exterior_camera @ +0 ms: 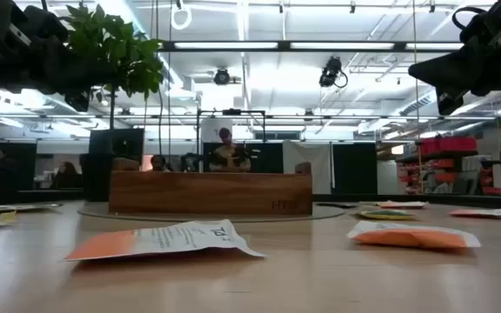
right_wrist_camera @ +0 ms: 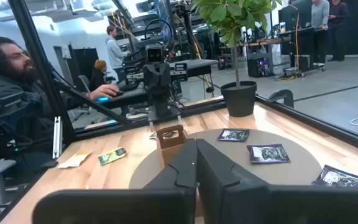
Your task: Pick & Place Tea
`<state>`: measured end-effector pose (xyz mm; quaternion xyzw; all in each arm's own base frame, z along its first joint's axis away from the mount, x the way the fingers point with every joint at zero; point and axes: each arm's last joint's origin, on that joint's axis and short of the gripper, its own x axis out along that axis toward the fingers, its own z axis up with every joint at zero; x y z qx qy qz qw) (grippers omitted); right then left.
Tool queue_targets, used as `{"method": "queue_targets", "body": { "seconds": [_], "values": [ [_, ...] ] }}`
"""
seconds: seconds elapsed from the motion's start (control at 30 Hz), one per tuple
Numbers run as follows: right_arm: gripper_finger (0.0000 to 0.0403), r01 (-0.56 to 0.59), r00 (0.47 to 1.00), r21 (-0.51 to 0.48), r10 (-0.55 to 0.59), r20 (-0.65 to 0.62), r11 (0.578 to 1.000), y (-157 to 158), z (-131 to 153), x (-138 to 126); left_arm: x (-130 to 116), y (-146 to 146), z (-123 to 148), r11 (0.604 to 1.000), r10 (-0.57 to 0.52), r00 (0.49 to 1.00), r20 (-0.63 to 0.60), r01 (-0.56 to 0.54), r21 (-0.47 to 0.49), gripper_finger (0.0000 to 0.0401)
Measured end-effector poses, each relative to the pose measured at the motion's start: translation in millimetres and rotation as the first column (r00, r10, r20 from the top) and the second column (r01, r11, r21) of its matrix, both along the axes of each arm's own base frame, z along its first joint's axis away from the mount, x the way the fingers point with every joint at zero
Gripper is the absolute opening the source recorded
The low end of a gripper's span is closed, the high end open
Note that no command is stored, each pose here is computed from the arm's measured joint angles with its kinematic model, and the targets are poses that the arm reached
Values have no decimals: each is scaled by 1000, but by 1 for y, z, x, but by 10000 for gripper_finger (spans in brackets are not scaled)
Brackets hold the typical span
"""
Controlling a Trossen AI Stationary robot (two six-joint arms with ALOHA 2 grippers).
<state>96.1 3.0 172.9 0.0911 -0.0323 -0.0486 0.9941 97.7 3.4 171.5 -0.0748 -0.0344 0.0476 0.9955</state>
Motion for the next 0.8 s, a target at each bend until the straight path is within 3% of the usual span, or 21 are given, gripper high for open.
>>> {"method": "queue_targets", "body": {
  "seconds": [0.37, 0.63, 0.8],
  "values": [
    [9, 3, 1000, 20, -3, 7, 1000, 0, 1, 0, 0, 0, 0, 1000, 0, 1000, 0, 0, 0, 25],
    [12, 171, 984, 69, -174, 29, 983, -5, 2, -1, 0, 0, 0, 1000, -1, 1000, 0, 1, 0, 25],
    [41, 252, 966, 115, -257, 27, 961, -8, 6, -3, 0, 0, 0, 1000, 0, 1000, 0, 0, 0, 25]
  ]
}}
